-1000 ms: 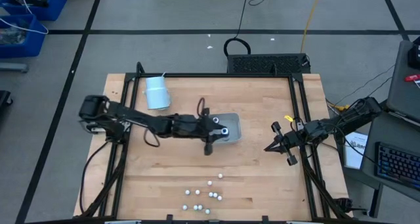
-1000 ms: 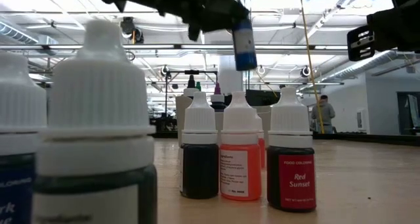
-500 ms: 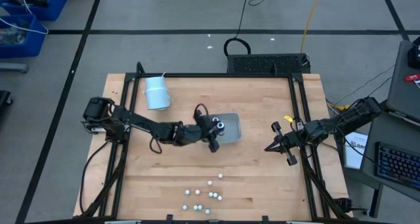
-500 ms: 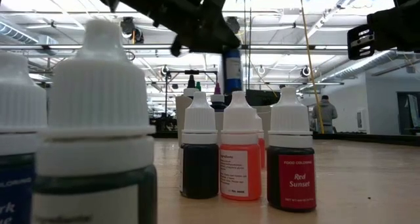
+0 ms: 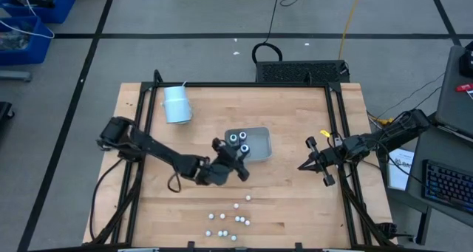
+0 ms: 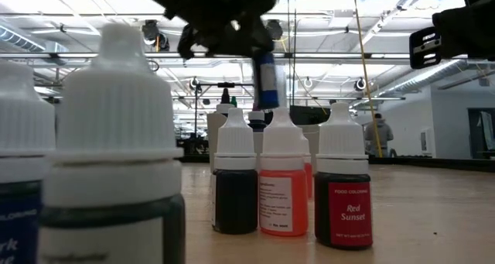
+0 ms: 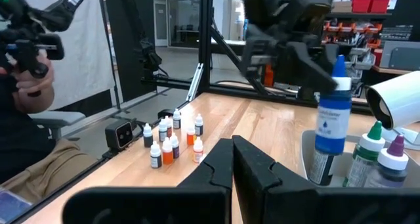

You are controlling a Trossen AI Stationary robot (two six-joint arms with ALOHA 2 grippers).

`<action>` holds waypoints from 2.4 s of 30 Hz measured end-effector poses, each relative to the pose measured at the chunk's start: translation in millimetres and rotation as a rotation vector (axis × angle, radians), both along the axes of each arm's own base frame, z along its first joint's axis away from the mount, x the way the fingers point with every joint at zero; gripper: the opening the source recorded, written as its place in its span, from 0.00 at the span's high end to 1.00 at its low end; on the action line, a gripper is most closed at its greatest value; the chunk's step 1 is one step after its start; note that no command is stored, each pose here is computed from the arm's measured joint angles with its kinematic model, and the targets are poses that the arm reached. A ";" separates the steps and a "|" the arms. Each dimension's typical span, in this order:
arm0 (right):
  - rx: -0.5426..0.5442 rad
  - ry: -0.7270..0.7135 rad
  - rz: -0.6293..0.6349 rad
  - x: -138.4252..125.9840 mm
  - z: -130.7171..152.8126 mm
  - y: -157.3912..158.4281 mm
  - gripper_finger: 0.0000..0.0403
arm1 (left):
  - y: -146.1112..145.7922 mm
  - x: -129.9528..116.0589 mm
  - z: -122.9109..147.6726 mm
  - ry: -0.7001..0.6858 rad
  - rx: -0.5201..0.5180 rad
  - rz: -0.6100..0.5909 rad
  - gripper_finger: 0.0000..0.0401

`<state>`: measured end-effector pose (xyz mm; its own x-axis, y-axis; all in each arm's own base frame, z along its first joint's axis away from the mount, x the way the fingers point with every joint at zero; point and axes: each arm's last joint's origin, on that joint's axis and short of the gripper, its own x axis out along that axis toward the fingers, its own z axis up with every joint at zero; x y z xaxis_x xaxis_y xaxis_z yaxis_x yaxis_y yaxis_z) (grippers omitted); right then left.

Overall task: Pick & Place food coloring
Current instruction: Put the large blue food coloring bottle into the bin

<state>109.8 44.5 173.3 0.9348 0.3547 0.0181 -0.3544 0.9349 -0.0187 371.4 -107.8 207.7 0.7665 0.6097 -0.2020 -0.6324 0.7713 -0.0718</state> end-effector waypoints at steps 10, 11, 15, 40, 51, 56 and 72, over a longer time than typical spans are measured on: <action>0.004 0.000 0.000 0.1 0.1 0.0 1.00 | -33.0 44.0 -4.9 0.156 0.188 0.176 0.70; 0.003 0.001 0.000 0.1 0.0 0.0 1.00 | -35.3 46.3 -4.6 0.148 0.181 0.186 0.70; 0.005 -0.003 0.000 0.1 0.4 0.0 1.00 | -41.1 45.6 -8.3 0.137 0.160 0.195 0.70; -0.001 -0.007 0.000 0.2 0.6 0.1 1.00 | -18.0 43.9 -38.8 0.166 0.096 0.296 0.70; 0.001 -0.013 0.001 0.1 1.2 0.1 1.00 | -13.8 43.9 -42.9 0.150 0.057 0.307 0.70; 0.001 -0.013 0.001 0.1 1.2 0.1 1.00 | -4.9 37.9 -56.7 0.156 0.035 0.329 0.70; -0.006 -0.016 0.001 0.2 1.3 0.1 1.00 | 5.2 33.1 -69.3 0.145 0.006 0.341 0.70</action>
